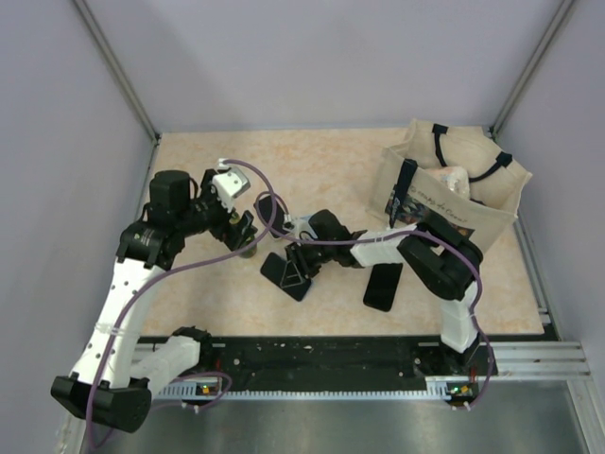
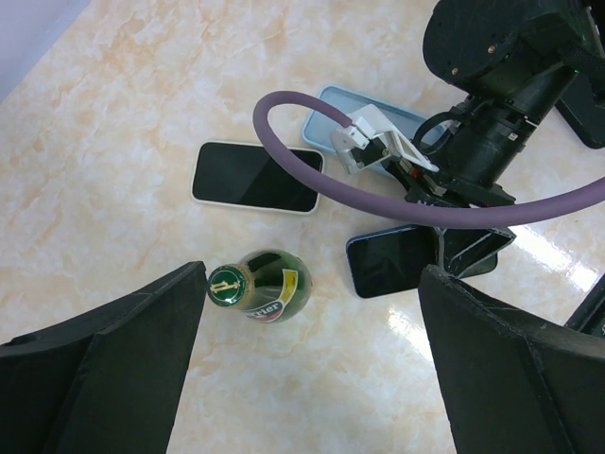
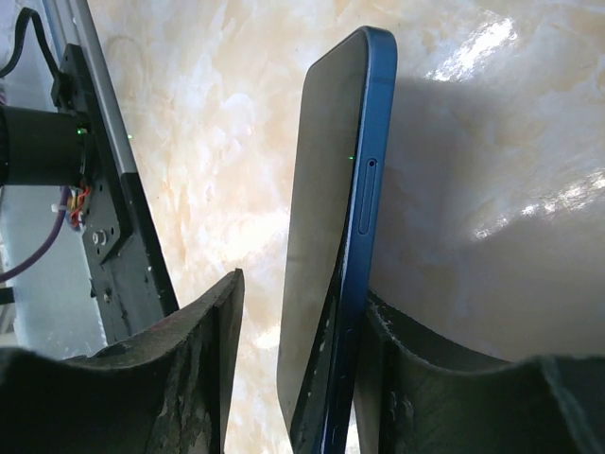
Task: Take the phone out of the phone case
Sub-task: Place the phone at the center of the board.
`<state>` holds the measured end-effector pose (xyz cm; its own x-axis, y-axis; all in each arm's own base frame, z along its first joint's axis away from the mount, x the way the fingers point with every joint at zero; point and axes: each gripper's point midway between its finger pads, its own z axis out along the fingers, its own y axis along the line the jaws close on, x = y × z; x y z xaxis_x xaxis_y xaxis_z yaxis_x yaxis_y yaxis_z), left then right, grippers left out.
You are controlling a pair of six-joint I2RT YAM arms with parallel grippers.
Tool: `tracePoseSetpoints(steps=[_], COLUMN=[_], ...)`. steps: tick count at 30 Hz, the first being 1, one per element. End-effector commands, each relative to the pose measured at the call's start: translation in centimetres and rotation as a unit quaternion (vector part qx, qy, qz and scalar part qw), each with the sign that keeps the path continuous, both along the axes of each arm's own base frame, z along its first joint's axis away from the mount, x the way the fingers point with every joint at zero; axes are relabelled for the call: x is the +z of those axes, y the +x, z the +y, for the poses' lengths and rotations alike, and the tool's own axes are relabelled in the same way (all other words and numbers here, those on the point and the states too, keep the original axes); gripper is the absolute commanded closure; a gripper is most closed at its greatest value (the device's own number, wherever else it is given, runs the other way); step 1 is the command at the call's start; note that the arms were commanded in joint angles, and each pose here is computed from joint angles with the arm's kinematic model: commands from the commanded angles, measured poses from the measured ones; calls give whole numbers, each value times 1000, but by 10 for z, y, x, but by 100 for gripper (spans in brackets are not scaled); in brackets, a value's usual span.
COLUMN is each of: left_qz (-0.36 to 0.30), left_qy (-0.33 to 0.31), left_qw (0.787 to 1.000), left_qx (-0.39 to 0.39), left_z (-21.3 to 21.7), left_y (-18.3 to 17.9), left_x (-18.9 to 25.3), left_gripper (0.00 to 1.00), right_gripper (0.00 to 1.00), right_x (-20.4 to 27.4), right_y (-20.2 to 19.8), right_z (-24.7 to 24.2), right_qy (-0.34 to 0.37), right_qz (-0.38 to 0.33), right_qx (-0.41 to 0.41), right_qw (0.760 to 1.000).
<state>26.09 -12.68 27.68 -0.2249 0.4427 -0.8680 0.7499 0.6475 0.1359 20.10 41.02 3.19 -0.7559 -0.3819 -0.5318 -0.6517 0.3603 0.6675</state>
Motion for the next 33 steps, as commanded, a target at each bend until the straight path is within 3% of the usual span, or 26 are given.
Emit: tracePoseSetpoints(steps=[1, 24, 33], left_qz=[-25, -46, -54], left_qy=[-12, -14, -28], left_qw=[1000, 999, 998], left_qx=[-10, 2, 6], left_z=[-3, 1, 0], left_y=[-2, -3, -7], left_x=[12, 33, 47], left_gripper=[1, 1, 1], right_gripper=[53, 44, 44], right_x=[9, 56, 87], right_y=[10, 31, 83], right_z=[0, -16, -22], right_qy=[-14, -38, -62], right_qz=[-45, -171, -242], right_qx=[-3, -13, -60], right_qw=[999, 984, 966])
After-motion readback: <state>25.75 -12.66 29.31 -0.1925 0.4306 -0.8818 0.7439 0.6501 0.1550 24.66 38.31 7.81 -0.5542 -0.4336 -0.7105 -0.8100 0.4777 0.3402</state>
